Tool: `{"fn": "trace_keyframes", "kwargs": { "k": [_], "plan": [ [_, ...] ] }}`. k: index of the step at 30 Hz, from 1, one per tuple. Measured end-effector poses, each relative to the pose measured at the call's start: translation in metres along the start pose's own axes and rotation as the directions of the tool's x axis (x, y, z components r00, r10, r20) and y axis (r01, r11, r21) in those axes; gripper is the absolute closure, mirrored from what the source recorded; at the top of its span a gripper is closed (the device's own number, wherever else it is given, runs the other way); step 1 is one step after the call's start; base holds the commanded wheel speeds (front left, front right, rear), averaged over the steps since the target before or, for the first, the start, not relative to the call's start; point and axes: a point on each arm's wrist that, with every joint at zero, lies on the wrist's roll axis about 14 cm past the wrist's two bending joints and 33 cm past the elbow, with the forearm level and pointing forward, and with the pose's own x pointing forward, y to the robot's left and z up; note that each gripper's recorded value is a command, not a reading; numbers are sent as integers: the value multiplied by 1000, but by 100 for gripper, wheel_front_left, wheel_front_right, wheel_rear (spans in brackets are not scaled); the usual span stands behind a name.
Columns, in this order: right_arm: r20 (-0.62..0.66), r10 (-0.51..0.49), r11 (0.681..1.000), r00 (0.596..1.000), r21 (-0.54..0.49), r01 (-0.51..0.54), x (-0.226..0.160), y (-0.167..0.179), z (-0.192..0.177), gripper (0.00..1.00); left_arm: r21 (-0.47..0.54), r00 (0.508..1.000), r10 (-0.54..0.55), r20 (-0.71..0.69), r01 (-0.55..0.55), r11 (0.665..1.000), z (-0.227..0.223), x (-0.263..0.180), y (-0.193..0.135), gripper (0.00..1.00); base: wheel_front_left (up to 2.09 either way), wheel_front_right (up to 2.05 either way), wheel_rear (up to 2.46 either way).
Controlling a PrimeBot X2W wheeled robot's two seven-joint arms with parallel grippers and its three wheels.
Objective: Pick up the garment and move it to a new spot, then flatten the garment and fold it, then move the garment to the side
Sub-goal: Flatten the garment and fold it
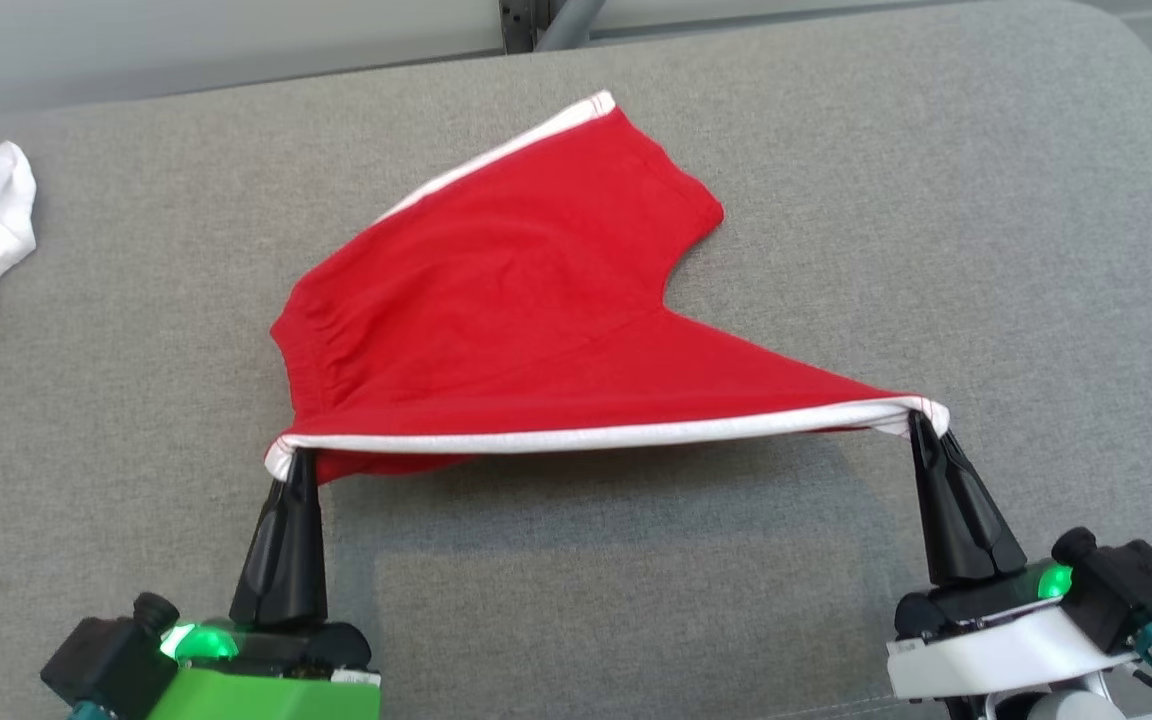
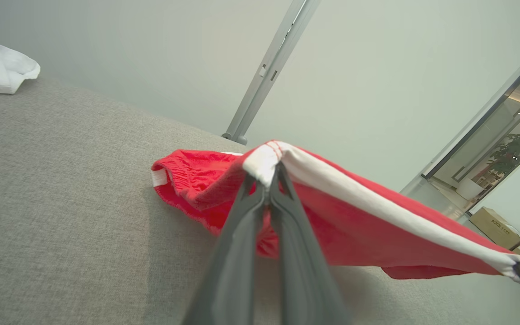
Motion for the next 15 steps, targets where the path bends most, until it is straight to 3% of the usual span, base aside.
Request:
{"fn": "trace_keyframes", "kwargs": {
  "k": [9,15],
  "plan": [
    [52,21,1000,998,17,-22,-32,16,24,100,-3,999,-11,48,12,1000,19,-33,-18,100,0,0,0],
    [45,31,1000,999,0,-31,-30,18,22,100,-17,1000,-2,6,2,1000,6,-39,-18,100,0,0,0]
  ]
}}
